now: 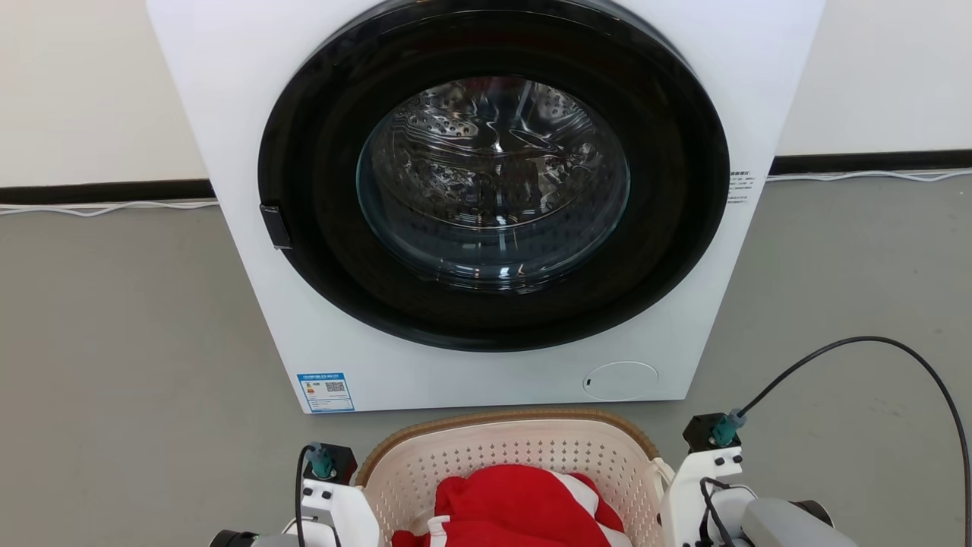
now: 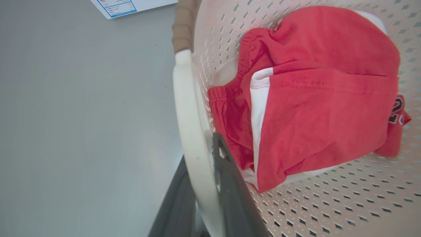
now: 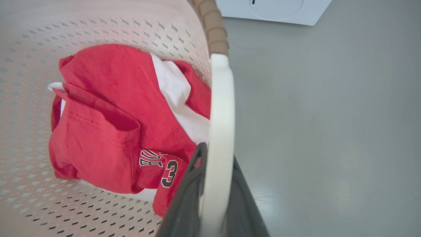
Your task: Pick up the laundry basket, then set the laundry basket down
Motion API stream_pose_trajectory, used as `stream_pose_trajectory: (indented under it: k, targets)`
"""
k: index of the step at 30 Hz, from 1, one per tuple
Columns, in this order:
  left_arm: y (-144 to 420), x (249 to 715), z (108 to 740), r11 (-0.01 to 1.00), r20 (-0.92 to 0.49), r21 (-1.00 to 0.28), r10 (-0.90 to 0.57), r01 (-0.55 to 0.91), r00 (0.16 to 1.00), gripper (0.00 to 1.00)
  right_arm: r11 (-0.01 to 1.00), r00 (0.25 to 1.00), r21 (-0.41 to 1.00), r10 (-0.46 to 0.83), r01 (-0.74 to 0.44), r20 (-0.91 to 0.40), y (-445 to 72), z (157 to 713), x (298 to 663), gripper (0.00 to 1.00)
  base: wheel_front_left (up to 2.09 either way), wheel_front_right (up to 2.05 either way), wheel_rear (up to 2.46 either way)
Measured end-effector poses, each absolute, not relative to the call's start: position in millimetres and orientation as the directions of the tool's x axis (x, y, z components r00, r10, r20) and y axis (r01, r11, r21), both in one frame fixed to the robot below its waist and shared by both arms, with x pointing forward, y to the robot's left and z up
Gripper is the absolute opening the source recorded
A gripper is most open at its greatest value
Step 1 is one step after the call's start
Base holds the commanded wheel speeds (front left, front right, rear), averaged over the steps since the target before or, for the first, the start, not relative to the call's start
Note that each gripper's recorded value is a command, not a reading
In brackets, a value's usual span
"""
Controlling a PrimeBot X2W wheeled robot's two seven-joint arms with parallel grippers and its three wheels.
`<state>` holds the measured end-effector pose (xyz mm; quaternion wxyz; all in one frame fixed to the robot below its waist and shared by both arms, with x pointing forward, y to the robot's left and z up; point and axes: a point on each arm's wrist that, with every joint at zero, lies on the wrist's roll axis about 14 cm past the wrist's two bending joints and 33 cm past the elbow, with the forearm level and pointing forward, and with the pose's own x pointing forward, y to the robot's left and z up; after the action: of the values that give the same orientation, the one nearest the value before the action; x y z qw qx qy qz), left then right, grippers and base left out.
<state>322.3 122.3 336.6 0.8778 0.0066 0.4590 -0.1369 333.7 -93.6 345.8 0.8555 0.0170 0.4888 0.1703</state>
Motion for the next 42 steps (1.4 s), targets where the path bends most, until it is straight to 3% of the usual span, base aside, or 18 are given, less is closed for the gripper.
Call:
stream_pose_trajectory:
  k: [42]
  targets:
    - [125.4,316.3,331.6,0.961,-0.822,-0.114,-0.234,0.252,0.520,0.00,0.936,0.442,0.224,0.329,-0.273,-0.834,-88.2,343.2,325.7,0.00,0.00,0.00,0.00]
